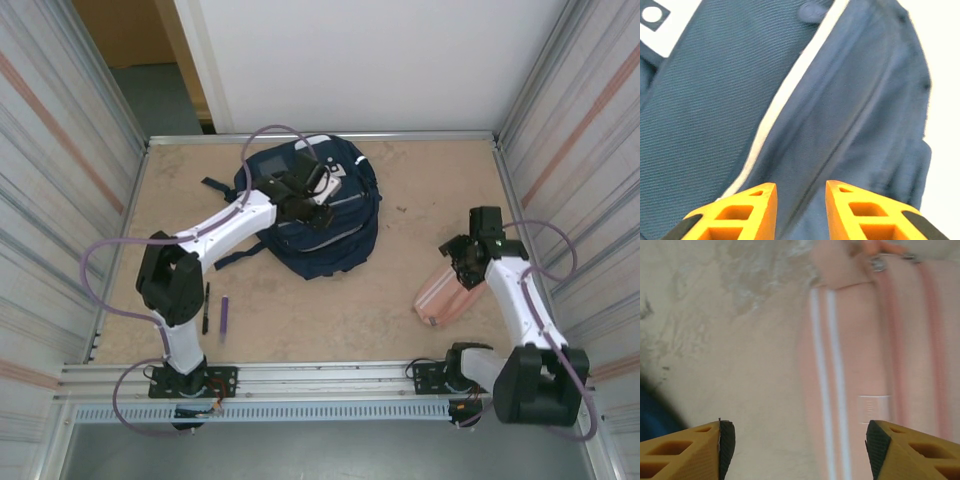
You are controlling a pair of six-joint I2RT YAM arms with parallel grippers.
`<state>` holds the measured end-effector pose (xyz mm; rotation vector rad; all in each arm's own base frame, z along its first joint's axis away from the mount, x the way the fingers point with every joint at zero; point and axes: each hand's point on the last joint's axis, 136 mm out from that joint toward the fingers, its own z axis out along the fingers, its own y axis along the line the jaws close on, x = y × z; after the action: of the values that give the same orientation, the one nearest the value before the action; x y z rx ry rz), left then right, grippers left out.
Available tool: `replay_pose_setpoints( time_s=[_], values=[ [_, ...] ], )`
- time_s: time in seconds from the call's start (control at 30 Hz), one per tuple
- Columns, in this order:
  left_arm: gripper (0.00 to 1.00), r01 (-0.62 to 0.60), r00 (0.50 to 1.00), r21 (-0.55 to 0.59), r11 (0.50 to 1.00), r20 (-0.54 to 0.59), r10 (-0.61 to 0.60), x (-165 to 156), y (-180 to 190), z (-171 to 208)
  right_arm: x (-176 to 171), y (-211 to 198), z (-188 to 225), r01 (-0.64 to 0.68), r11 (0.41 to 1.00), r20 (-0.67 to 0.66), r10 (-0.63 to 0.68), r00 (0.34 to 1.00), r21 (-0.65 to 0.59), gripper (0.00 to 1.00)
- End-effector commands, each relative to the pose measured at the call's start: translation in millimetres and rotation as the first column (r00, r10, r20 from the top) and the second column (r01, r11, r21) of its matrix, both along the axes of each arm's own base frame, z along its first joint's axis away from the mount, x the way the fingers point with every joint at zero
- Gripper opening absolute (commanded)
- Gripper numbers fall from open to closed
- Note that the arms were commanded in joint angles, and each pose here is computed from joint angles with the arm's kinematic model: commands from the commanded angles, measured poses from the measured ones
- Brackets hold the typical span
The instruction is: Pack the student bag
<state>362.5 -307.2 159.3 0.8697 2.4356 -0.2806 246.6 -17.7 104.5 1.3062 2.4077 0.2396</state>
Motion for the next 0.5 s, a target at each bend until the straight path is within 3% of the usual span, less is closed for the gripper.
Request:
replay_pose_setpoints(
  time_s=[0.0, 0.27, 0.47],
  values=[
    [0.32, 0.053, 0.997, -0.044, 0.998, -0.046, -0.055, -42, -34, 15, -29, -3, -25, -0.041, 0.999, -0.046, 0.041, 0.998, 0.007, 0.7],
    [0.38, 0.002, 0.943, -0.333, 0.943, -0.312, -0.112, -125, -79, -3, -20, 43, -54, -0.254, 0.944, 0.067, 0.245, 0.967, 0.21, 0.69],
    [0.39, -0.022, 0.968, -0.206, 0.978, -0.251, -0.031, -146, -59, -19, -13, 112, -51, -0.544, 0.817, 0.083, 0.539, 0.838, 0.193, 0.66]
  ],
)
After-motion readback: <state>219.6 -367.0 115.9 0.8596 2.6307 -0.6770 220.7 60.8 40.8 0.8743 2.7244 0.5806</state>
